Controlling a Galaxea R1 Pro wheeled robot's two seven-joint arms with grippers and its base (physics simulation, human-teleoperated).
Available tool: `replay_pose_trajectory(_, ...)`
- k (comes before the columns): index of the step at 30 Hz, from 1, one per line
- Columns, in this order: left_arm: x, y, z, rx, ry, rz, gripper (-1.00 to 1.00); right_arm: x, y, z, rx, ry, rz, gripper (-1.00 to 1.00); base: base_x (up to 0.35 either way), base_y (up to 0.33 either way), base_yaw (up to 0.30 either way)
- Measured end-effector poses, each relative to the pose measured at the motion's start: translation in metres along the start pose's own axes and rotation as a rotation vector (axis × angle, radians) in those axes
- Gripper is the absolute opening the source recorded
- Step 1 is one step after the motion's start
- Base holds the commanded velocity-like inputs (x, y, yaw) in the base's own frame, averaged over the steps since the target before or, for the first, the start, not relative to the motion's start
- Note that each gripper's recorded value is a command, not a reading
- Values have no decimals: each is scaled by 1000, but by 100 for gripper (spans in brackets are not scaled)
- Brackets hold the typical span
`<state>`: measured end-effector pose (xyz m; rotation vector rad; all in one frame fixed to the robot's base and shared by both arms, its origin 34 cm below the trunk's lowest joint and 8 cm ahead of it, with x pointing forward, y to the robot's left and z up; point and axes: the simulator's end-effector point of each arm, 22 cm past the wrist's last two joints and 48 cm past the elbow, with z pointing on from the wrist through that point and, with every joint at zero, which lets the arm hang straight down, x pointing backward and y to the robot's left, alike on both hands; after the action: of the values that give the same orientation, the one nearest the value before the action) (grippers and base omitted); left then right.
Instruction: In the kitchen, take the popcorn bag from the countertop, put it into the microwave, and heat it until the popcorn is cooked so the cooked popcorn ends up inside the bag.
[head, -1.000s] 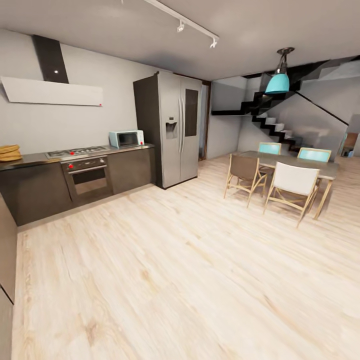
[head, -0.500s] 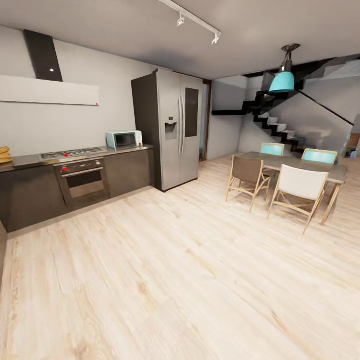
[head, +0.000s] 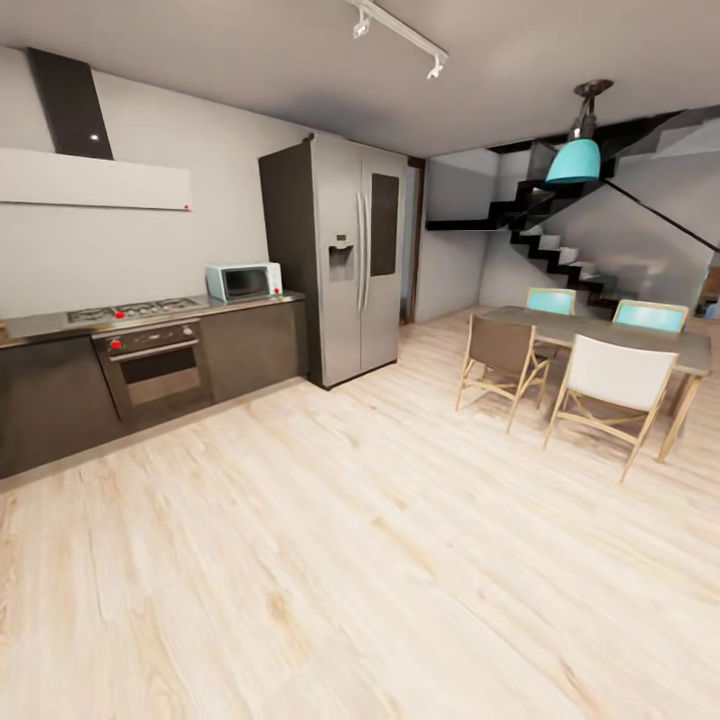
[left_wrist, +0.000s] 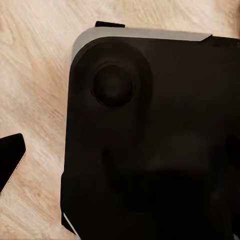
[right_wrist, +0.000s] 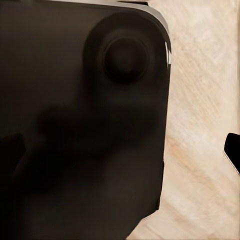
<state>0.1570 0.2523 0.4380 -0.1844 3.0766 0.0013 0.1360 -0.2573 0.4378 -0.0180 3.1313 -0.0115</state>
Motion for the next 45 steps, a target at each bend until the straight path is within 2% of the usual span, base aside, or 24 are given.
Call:
replay_pose_trajectory(14,2,0,0,-3,5,0,100,0,-3,0,4,0,0,100,326,0,0)
replay_pose_trajectory(19,9,0,0,-3,41,3,100,0,-3,0,3,-1,0,100,326,0,0)
replay_pose_trajectory(35,12,3,0,-7,56,2,100,0,-3,0,4,-2,0,100,326,0,0)
replay_pose_trajectory(40,17,3,-1,-7,85,3,100,0,-4,0,5,-3,-1,100,326,0,0)
replay_pose_trajectory(45,18,3,-1,-6,91,3,100,0,-3,0,4,-2,-1,100,326,0,0)
